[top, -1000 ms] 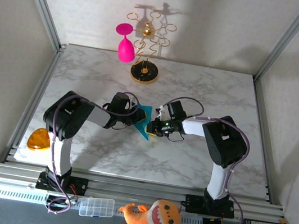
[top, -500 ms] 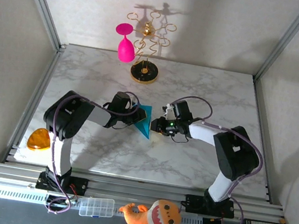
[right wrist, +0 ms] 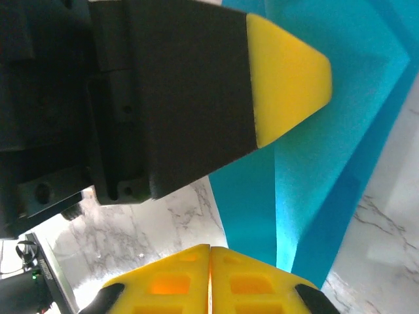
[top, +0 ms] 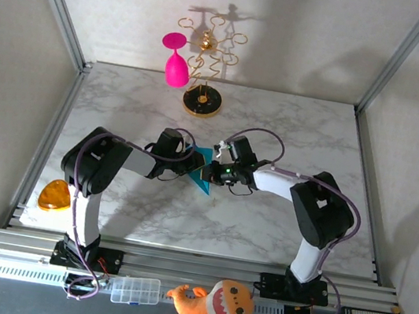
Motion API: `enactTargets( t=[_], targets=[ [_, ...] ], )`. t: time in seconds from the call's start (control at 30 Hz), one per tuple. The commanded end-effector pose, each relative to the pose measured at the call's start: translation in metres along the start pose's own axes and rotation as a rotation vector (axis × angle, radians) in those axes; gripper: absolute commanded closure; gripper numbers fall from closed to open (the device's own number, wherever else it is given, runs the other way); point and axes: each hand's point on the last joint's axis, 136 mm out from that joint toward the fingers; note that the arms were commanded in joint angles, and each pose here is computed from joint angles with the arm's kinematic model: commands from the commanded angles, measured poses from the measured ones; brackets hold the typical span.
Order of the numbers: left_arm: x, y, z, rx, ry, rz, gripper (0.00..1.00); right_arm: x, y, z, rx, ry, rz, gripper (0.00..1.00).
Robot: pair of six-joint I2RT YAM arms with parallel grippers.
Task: Fold a paper plane with a square sheet of paper (pick it up from the middle)
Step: Fourth fold the wing at the center of the table.
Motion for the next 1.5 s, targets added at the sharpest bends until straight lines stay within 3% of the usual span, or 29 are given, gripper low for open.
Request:
enactTargets(
  t=[0.0, 0.57, 1.47],
  targets=[
    [0.004, 0.023, 0.089, -0.095, -0.288, 0.030, 0.87, 0.006, 0.001, -0.005, 0.003, 0.016, 0.014, 0.91],
    [0.002, 0.026, 0.100, -0.132, -0.341, 0.024, 0.88, 0.016, 0.026, -0.026, 0.053, 0.066, 0.087, 0.91],
    [-0.001, 0.029, 0.111, -0.155, -0.377, 0.012, 0.87, 0.022, 0.039, -0.015, 0.055, -0.027, 0.139, 0.90]
  ],
)
Point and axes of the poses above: each hand's point on the last joint's axis, 136 mm out from that joint toward the fingers, its own x axis out along the fingers, its own z axis along the line the jaws close on, y = z × x, and after that the axes turned 7 degrees about -x, right-handed
